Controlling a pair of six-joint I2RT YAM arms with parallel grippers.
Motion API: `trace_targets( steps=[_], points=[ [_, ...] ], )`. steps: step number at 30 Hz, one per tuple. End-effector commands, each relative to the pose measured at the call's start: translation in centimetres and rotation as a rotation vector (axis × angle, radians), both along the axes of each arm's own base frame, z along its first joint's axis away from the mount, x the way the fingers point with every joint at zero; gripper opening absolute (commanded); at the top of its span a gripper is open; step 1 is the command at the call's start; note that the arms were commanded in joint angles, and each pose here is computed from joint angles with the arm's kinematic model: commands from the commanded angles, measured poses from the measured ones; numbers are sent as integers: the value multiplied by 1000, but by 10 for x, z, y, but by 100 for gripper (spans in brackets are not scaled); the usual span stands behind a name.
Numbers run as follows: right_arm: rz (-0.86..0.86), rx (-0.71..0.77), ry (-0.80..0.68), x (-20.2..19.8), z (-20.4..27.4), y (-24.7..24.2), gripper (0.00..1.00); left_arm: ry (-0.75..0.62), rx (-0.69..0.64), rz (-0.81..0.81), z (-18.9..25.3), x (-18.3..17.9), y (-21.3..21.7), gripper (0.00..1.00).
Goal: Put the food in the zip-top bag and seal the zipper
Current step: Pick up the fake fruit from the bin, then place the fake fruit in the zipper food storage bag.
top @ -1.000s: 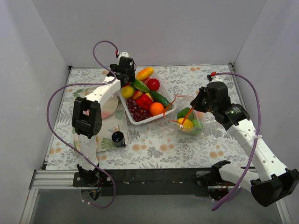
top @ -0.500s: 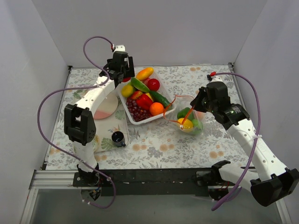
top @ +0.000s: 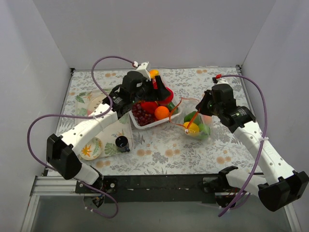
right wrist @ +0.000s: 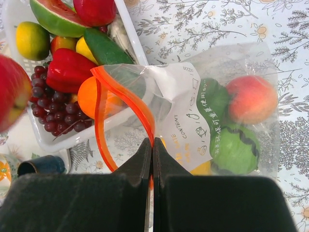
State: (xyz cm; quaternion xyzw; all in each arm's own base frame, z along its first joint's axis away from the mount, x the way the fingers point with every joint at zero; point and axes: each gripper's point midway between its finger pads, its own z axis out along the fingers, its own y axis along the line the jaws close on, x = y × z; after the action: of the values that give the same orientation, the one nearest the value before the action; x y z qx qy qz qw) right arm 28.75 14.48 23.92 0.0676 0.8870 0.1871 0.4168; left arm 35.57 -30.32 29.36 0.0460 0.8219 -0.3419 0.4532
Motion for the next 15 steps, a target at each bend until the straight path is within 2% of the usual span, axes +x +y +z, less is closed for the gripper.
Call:
trace_targets(
  steps=[1, 11, 14, 15],
  points=[
    [-3, 45, -66, 8, 22, 6, 1, 60, -160, -156, 12, -45, -39, 50],
    [-9, 49, -71, 4, 26, 3, 1, 134, -142, -264, -29, -69, -105, 53],
    [-8, 50, -72, 3, 26, 3, 1, 146, -108, -271, -48, -70, -118, 67],
    [-8, 49, -70, 3, 25, 3, 1, 146, -102, -270, -50, -69, -120, 75]
  ],
)
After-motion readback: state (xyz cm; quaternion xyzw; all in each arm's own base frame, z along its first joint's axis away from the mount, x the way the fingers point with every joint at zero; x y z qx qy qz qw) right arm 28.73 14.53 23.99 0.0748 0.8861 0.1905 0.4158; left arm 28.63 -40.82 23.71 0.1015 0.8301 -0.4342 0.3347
